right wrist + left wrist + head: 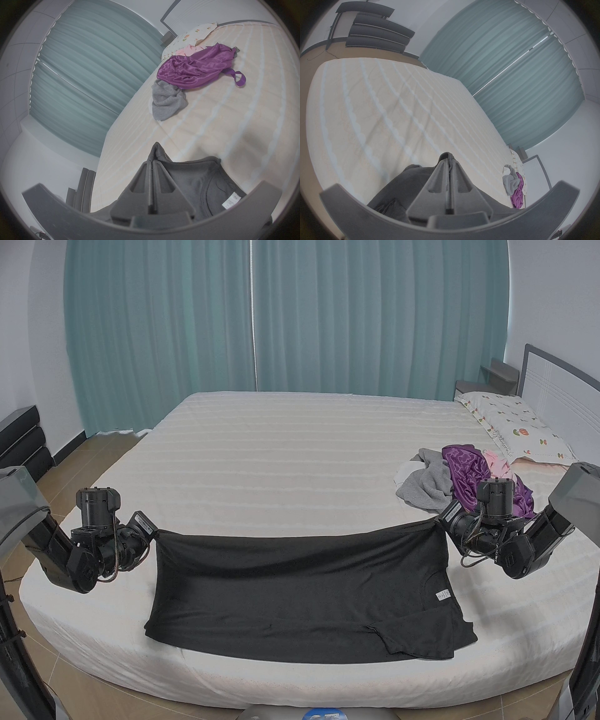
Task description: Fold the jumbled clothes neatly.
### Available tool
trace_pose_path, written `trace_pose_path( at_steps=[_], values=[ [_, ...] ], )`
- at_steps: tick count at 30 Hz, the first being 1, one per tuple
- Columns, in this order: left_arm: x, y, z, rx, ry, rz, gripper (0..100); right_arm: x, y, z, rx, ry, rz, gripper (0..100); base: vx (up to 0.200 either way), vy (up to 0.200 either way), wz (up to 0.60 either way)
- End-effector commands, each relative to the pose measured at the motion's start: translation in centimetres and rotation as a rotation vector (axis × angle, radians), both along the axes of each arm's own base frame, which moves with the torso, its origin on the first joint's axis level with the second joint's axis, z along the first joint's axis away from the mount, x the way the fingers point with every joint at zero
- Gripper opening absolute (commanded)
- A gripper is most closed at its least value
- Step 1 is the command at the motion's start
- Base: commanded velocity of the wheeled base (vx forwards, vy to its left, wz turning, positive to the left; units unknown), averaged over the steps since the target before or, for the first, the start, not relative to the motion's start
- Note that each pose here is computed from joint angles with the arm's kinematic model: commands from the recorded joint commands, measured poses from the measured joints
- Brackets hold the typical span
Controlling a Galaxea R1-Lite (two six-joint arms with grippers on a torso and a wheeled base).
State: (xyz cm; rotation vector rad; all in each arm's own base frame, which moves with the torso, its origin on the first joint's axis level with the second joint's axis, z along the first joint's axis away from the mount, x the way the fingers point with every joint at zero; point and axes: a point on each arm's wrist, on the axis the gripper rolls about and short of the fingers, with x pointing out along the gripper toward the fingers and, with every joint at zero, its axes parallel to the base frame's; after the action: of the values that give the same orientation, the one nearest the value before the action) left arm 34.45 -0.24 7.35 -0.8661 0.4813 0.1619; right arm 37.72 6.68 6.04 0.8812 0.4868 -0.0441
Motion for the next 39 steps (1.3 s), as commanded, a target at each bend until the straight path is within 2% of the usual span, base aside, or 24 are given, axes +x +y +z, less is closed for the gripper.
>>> trace_pose_path(
  at_steps=[1,10,20,27,30,31,39],
  values=[
    [0.8,0.1,0.1,0.0,-0.024,0.002,0,0.9,0.1,-0.1,0.003,-0.015,0.0,0,0.0,0.0,0.0],
    [1.6,0.0,-0.3,0.001,-0.03,0.0,0,1.6,0.3,-0.8,-0.001,-0.014,0.002,0,0.0,0.0,0.0],
    [0.0,0.9,-0.9,0.006,0.02,0.018,0,-1.6,-0.2,-1.3,-0.025,0.064,0.025,0,0.0,0.0,0.0],
    [-2.5,0.9,-2.8,0.08,0.117,-0.031,0,-4.4,-0.3,-3.5,-0.073,0.118,0.066,0,0.0,0.0,0.0],
    [-2.6,0.9,-2.9,0.082,0.121,-0.032,0,-4.6,-0.3,-3.6,-0.076,0.12,0.071,0,0.0,0.0,0.0],
    [-3.5,0.7,-4.0,0.091,0.171,-0.051,0,-5.9,-0.2,-4.8,-0.095,0.137,0.101,0,0.0,0.0,0.0],
    [-4.4,0.3,-5.4,0.087,0.236,-0.07,0,-7.5,-0.1,-7.1,-0.128,0.21,0.129,0,0.0,0.0,0.0]
  ],
)
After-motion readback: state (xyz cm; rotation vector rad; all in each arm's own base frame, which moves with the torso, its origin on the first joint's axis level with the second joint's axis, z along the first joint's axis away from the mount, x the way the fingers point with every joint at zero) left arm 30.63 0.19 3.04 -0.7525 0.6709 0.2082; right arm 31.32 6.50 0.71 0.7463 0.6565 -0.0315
